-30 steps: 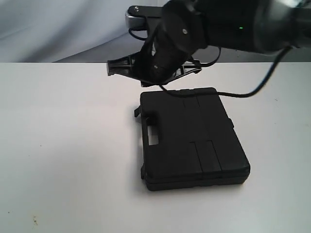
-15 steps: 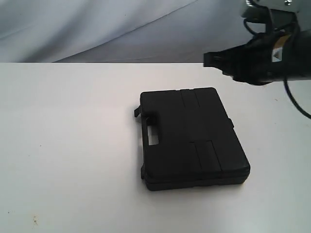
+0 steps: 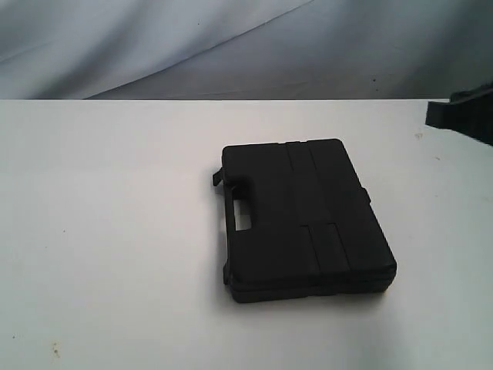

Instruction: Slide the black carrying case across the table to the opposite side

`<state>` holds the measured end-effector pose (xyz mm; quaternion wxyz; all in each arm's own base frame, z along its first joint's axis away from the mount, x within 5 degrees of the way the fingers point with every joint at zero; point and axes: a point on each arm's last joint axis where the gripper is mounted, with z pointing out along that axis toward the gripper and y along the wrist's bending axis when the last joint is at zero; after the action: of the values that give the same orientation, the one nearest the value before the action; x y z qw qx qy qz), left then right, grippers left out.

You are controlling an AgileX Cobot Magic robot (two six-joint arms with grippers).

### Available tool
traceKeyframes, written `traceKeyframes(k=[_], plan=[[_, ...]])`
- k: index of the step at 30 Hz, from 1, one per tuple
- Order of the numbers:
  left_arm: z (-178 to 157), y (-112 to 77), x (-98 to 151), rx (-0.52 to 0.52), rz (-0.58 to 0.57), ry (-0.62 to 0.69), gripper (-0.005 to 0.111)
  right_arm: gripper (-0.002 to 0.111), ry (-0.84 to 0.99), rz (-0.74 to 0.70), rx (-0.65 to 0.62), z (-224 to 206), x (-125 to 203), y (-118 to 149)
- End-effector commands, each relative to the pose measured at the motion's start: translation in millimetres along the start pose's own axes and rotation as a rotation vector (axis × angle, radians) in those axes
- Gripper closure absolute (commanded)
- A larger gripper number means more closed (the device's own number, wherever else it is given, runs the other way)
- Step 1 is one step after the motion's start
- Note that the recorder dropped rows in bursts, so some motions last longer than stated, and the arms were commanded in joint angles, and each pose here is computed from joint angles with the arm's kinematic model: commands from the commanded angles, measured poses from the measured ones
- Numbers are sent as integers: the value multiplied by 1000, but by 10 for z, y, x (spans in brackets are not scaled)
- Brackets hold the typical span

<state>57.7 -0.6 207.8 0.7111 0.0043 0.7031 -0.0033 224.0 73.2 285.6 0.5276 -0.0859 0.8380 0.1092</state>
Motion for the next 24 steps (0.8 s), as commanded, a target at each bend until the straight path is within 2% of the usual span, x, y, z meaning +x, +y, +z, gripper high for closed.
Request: traceKeyframes(k=[1,12,21,24], plan=[[-3,-1,2,1,-11,-9,107,108,-83,-15,34,-189,41,-121],[-3,-1,2,1,-11,-9,107,108,-256,-48,125,-658,303,-314],[-3,-1,2,1,-11,-9,107,108,-352,-51,145,-912,717,-320],[-3,-1,2,1,-11,-9,107,108,-440,-77,126,-992,821,-286]])
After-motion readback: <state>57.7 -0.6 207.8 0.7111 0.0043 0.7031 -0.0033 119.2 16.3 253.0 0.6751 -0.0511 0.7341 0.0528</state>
